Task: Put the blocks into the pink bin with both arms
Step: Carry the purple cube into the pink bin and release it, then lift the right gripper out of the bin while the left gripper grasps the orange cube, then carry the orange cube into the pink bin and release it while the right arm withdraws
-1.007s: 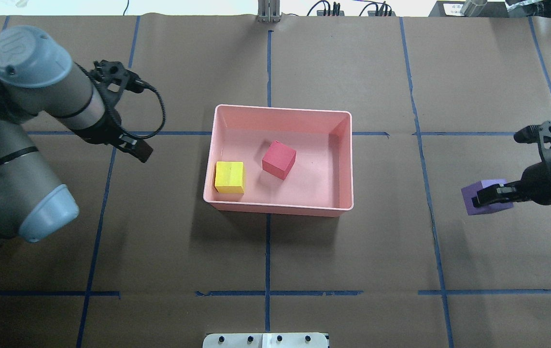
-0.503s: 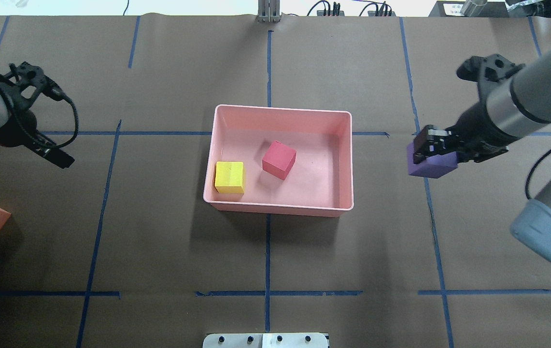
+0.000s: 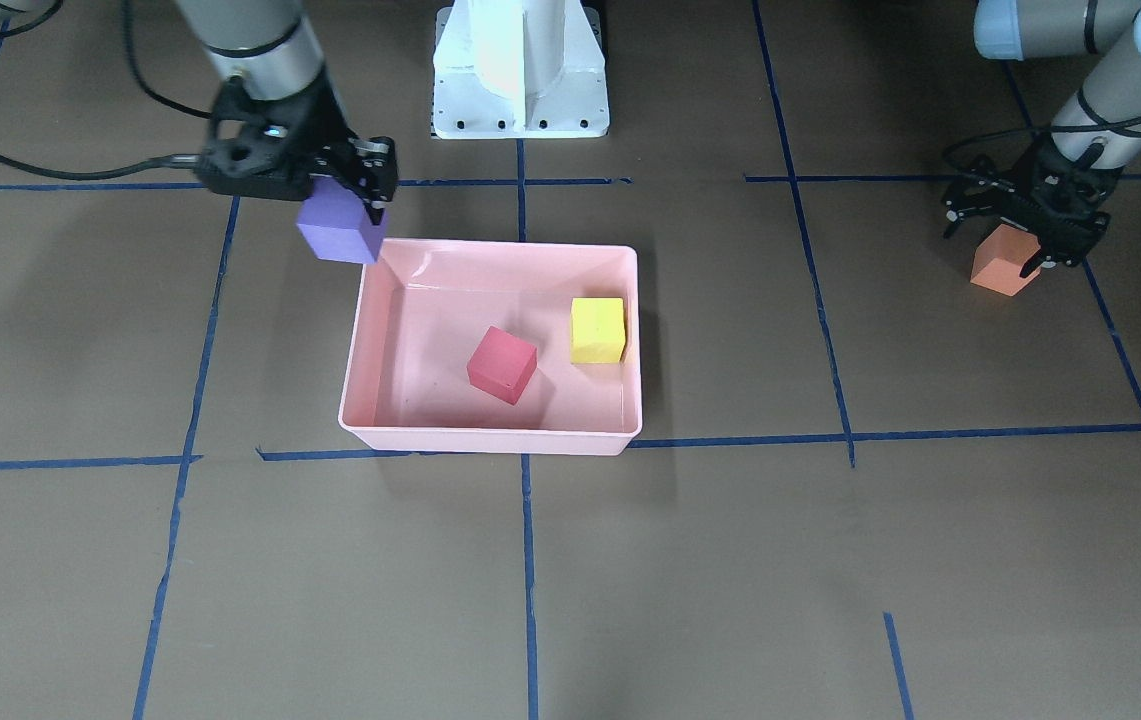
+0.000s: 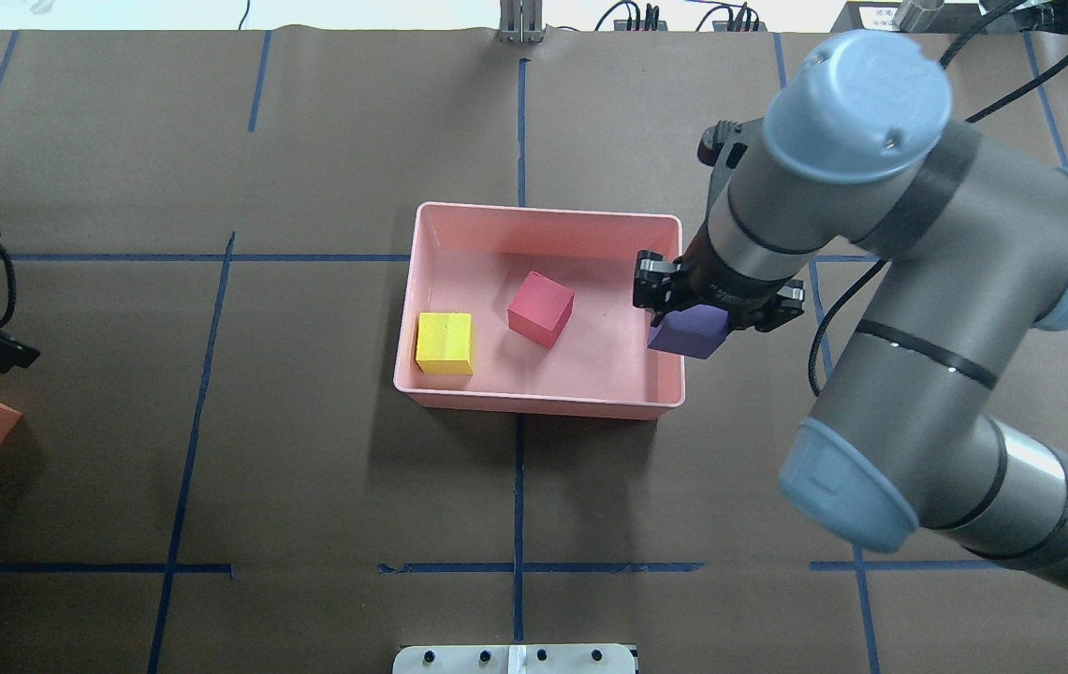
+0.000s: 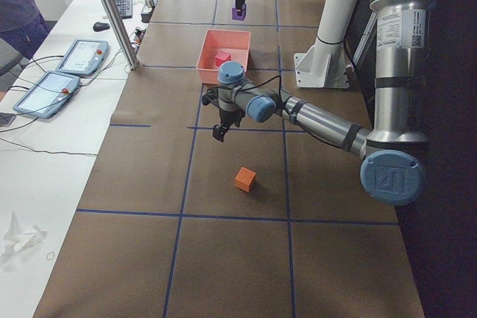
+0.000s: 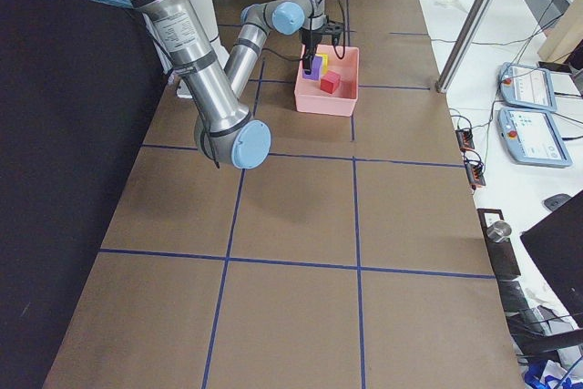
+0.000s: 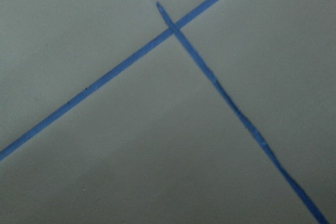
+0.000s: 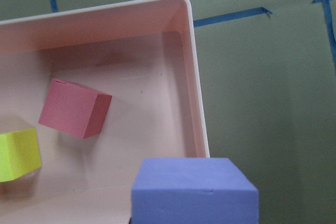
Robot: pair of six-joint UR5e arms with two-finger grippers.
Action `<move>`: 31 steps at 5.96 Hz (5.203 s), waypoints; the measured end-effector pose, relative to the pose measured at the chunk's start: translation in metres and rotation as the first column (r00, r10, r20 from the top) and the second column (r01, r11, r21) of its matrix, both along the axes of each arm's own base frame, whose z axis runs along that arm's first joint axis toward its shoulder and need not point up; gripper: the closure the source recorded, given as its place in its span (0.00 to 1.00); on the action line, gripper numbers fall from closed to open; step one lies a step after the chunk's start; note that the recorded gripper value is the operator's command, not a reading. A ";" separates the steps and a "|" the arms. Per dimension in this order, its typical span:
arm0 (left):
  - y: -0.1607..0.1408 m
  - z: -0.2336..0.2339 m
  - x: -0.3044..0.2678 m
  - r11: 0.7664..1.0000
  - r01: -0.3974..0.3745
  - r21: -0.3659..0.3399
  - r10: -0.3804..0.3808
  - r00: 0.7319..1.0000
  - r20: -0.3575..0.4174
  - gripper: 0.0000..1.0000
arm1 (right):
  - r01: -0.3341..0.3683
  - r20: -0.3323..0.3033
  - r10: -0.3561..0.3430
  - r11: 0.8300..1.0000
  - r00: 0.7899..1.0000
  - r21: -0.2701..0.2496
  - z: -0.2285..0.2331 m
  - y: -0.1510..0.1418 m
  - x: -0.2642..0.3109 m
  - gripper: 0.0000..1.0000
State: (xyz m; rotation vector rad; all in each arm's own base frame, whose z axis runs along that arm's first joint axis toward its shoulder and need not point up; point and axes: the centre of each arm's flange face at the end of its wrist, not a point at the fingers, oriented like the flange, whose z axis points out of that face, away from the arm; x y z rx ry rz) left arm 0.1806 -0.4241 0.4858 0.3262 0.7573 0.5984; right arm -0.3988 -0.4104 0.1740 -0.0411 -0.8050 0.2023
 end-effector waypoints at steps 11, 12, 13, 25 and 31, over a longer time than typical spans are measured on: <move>0.048 0.155 -0.024 0.976 0.129 -0.174 -0.145 0.986 -0.082 0.00 | 0.090 -0.027 -0.089 0.994 0.996 0.069 0.034 -0.019 0.040 0.00; 0.050 0.156 -0.022 0.976 0.112 -0.188 -0.131 0.987 -0.092 0.00 | 0.090 -0.029 -0.088 0.994 0.996 0.067 0.036 -0.018 0.041 0.00; 0.050 0.160 -0.020 0.974 0.101 -0.201 -0.122 0.988 -0.096 0.00 | 0.090 -0.031 -0.088 0.994 0.996 0.065 0.038 -0.018 0.041 0.00; -0.047 -0.007 0.065 0.946 0.139 -0.294 -0.197 0.964 -0.180 0.60 | 0.239 -0.093 -0.226 0.955 0.970 0.177 0.104 -0.049 0.119 0.00; -0.072 -0.376 0.324 0.776 0.305 -0.552 -0.409 0.910 -0.072 0.21 | 0.463 -0.144 -0.441 0.826 0.886 0.322 0.289 -0.037 0.359 0.00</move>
